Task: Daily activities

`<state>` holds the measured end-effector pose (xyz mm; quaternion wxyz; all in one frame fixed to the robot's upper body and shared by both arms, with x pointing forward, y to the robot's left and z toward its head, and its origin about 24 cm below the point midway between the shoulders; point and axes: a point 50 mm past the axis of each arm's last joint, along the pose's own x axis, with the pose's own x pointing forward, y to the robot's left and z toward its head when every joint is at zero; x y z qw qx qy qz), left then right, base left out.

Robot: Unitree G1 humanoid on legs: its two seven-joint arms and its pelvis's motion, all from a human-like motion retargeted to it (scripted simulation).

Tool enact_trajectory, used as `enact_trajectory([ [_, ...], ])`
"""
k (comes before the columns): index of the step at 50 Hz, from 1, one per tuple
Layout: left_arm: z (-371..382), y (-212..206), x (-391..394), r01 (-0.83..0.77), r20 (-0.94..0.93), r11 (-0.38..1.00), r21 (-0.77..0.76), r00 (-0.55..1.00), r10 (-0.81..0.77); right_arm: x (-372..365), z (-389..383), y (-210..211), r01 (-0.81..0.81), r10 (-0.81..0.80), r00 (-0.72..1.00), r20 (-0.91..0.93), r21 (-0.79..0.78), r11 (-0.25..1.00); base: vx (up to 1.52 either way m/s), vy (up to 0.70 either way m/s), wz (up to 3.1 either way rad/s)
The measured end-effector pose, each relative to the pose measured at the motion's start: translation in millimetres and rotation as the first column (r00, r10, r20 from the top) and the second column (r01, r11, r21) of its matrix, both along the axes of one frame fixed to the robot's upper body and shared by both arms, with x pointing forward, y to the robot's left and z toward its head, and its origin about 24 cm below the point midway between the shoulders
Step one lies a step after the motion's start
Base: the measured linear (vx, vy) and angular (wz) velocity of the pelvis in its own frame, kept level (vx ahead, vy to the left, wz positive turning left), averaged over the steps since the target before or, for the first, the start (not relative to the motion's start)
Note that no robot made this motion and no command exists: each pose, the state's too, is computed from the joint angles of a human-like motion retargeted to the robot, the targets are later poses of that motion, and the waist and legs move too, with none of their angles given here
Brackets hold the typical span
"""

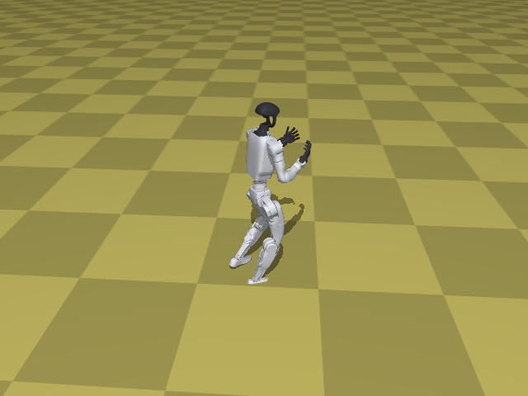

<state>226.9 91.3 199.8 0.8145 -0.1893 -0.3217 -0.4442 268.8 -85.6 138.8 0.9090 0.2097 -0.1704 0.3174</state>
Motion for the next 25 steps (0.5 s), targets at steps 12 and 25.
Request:
enact_trajectory([
  [12,-97.9,38.3,-10.9,-0.076,-0.485,0.994,-0.075,0.874,0.030,43.9,89.2,-107.1,0.542,-0.609,0.787,0.104,0.355,0.762,-0.11,0.07,1.27],
  [25,-138.8,65.7,-17.4,-0.189,-0.566,0.968,0.166,0.786,0.250,-49.6,205.4,-87.9,0.379,-0.694,0.354,0.626,0.583,0.719,-0.01,0.13,0.32],
])
